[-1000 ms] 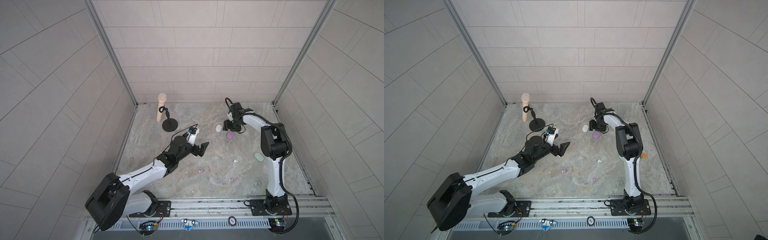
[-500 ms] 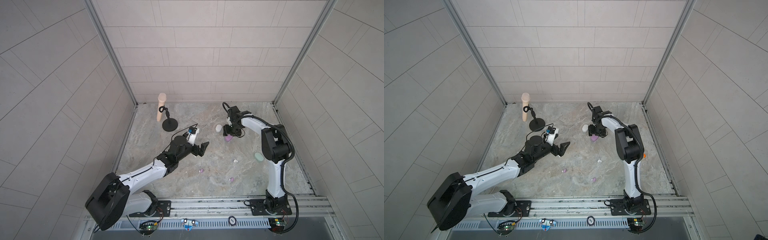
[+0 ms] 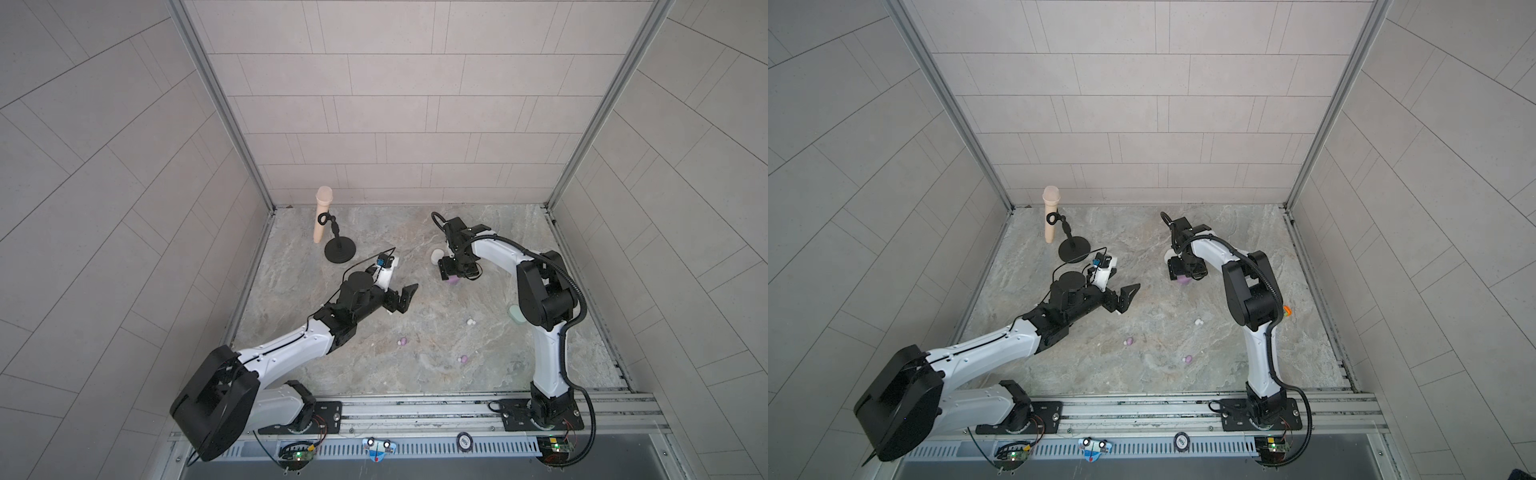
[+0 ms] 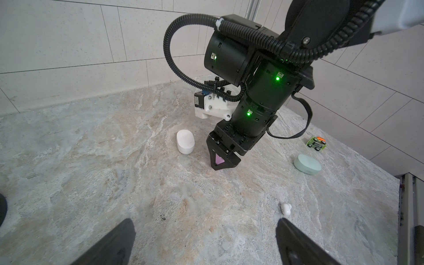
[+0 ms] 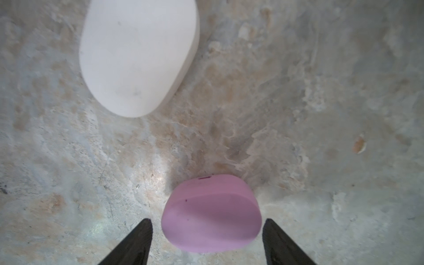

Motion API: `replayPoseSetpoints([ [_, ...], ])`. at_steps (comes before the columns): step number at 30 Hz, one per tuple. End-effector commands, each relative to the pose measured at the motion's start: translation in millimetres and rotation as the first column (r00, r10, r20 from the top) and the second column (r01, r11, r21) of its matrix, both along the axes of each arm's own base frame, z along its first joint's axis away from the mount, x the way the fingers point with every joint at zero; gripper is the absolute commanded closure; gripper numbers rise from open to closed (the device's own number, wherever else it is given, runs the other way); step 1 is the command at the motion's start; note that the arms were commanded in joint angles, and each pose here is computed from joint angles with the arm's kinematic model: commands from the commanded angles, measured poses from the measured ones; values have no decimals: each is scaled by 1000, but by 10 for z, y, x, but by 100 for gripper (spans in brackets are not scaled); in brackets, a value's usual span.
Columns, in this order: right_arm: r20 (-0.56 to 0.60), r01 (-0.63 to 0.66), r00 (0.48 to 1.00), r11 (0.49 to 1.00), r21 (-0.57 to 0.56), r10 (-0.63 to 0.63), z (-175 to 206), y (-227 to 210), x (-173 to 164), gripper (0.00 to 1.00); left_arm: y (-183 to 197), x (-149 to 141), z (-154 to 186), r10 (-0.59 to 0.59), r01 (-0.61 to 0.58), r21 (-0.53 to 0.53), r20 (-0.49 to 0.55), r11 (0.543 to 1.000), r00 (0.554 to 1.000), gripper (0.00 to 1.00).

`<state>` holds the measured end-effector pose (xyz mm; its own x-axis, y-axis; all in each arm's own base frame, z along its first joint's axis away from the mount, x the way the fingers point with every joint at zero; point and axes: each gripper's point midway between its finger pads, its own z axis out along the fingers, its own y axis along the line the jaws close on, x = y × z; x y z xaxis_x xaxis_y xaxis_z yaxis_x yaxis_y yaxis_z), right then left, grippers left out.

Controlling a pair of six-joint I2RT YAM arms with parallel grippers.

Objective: Insert wireless bluetooth earbuds into charging case
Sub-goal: Pick up the charging case from the center of the table.

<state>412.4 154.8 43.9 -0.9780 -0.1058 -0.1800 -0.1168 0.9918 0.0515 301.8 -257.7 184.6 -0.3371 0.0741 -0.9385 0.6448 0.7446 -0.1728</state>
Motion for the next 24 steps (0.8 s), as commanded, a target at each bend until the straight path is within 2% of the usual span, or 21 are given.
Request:
replayPoseSetpoints([
  [1, 50, -26, 998, 999, -47, 28, 195, -28, 27, 20, -15, 17, 161, -4, 5, -40, 30, 999, 1000, 0],
  [10, 16, -172, 984, 979, -107, 175, 134, -9, 57, 20, 5, -1, 196, -2, 3, -43, 42, 999, 999, 0],
  [24, -47, -195, 980, 976, -95, 191, -33, -7, 7, 23, -9, 1, 185, -7, 8, -45, 37, 999, 999, 0],
])
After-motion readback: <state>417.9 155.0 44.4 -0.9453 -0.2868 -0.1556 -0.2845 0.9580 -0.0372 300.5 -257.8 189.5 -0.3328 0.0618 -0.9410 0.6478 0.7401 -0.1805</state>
